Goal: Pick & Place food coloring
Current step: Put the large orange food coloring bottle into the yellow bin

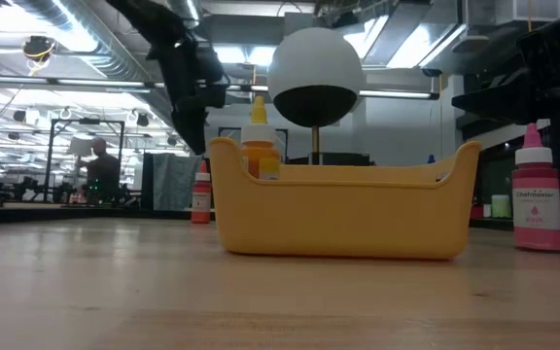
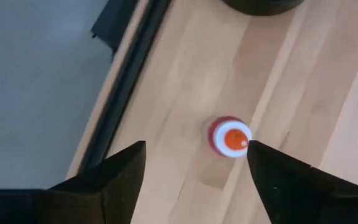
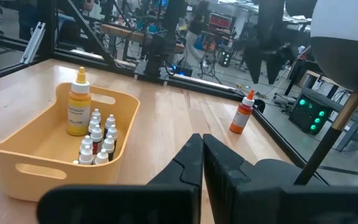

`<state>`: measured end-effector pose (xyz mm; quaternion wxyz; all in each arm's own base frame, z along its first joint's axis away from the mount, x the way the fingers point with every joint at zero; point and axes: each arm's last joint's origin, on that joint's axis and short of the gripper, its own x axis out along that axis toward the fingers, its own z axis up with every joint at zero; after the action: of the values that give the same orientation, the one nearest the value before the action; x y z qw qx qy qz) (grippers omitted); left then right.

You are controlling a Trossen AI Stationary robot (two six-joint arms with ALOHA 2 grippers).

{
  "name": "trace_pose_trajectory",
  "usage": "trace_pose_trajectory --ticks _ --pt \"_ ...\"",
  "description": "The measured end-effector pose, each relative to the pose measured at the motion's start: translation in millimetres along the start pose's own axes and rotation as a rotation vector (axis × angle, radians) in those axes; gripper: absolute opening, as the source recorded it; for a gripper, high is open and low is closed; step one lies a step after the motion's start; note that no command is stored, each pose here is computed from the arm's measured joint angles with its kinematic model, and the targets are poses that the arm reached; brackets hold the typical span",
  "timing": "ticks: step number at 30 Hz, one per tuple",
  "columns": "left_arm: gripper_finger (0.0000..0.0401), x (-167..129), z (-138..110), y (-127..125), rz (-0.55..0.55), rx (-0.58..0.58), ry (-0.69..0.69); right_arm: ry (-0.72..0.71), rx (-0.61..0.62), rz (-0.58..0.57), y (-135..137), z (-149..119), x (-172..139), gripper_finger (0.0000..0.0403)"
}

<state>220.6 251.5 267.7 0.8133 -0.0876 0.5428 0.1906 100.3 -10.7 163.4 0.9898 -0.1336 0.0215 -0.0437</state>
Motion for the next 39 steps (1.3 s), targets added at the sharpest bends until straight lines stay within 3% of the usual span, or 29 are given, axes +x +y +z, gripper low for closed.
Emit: trace_pose_trajectory --ticks 10,18,30,39 --pt "0.0279 27.2 -12.1 -3.3 -0.084 0.054 -0.066 0.0 0.0 0.0 0.0 -0.1 0.0 0.0016" --pt "0.0279 28.6 -10.0 -3.4 -0.104 0.074 -0.098 0.0 0.0 0.0 0.0 -0.1 0.0 0.0016" --pt "0.0279 72.8 -15.1 0.5 -0.129 0.061 0.036 0.0 0.0 0.0 0.0 -0.1 0.0 0.0016" --pt "0.0258 63.4 -14.5 -0.1 -0.119 0.078 0.039 -0.001 0.0 0.0 0.0 0.0 0.0 0.0016"
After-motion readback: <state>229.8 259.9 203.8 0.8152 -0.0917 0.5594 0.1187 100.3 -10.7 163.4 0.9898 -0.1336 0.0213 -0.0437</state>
